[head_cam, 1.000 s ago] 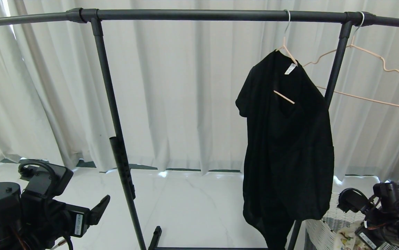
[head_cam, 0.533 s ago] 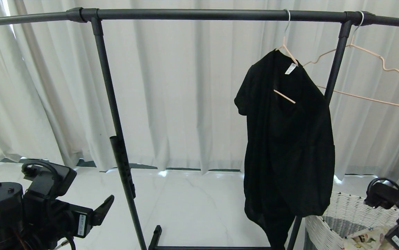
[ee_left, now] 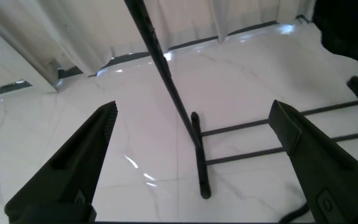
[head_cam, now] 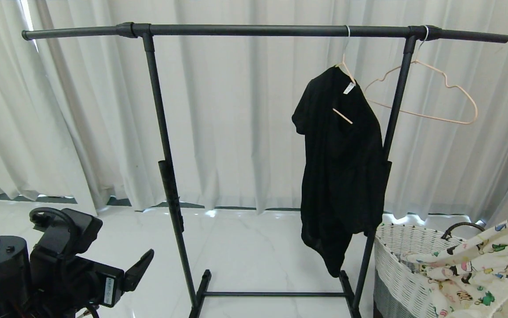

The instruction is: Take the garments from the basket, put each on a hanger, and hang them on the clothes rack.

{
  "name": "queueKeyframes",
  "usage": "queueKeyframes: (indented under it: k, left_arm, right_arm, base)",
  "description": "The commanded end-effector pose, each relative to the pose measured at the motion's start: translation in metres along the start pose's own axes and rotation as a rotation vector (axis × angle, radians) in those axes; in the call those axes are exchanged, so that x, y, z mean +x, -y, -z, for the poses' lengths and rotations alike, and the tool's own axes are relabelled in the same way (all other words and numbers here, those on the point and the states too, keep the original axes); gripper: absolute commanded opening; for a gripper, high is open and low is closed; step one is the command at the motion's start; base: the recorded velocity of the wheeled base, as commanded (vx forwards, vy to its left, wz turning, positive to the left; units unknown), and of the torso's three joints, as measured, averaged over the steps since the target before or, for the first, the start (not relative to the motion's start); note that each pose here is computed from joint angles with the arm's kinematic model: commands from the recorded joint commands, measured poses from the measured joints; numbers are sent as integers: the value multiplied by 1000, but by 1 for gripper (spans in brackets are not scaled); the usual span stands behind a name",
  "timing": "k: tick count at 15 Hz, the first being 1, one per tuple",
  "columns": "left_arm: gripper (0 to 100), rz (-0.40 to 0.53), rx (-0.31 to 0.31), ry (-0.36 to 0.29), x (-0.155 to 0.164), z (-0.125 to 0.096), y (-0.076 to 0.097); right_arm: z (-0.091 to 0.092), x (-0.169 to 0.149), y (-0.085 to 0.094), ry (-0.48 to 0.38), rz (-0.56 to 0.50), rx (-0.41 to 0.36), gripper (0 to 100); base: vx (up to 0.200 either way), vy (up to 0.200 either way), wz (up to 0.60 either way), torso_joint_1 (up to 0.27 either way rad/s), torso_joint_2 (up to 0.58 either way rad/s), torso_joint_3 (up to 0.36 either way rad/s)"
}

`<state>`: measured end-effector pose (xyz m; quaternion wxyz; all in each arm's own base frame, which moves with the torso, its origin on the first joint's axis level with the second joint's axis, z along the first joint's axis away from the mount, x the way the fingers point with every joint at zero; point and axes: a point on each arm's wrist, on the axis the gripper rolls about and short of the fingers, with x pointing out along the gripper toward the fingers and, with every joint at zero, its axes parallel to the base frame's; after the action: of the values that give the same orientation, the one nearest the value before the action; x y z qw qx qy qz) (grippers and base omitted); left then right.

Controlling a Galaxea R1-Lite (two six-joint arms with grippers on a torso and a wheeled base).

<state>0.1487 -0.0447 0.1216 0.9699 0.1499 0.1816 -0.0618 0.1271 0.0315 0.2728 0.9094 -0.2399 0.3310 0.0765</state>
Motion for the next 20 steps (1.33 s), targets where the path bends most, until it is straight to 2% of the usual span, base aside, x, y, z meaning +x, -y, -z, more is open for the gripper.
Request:
queueKeyframes:
  k: [1, 6, 7, 9, 10, 14, 17, 20]
  left_arm:
    - [100, 32, 14, 18, -2, -2, 5]
    - [100, 158, 52, 50, -8, -4, 22]
    - [100, 250, 40, 74, -11, -5, 24]
    - [100, 425, 36, 123, -15, -8, 28]
    - [100, 456, 43, 128, -16, -8, 30]
    - [100, 489, 50, 147, -9, -20, 37]
    - [100, 524, 40, 188, -7, -36, 44]
    - [100, 601, -57, 187, -5, -50, 61]
  right_arm:
    - [-17, -11, 2, 75, -14, -13, 0]
    - [-51, -12, -2, 142, -58, -52, 0]
    - [-58, -11, -6, 156, -79, -62, 0]
    - [-70, -14, -16, 191, -137, -27, 0]
    - [-73, -15, -21, 201, -163, -9, 0]
    - [-80, -17, -34, 221, -220, -15, 0]
    - [-90, -16, -49, 233, -279, -32, 0]
    - [-108, -15, -80, 271, -378, -7, 0]
  base:
    - [0, 0, 0, 0, 0, 0]
    - [0, 0, 0, 0, 0, 0]
    - [0, 0, 0, 0, 0, 0]
    - [0, 0, 0, 0, 0, 0]
    - [0, 0, 0, 0, 0, 0]
    - [0, 0, 0, 0, 0, 0]
    - [0, 0, 0, 0, 0, 0]
    - [0, 0, 0, 0, 0, 0]
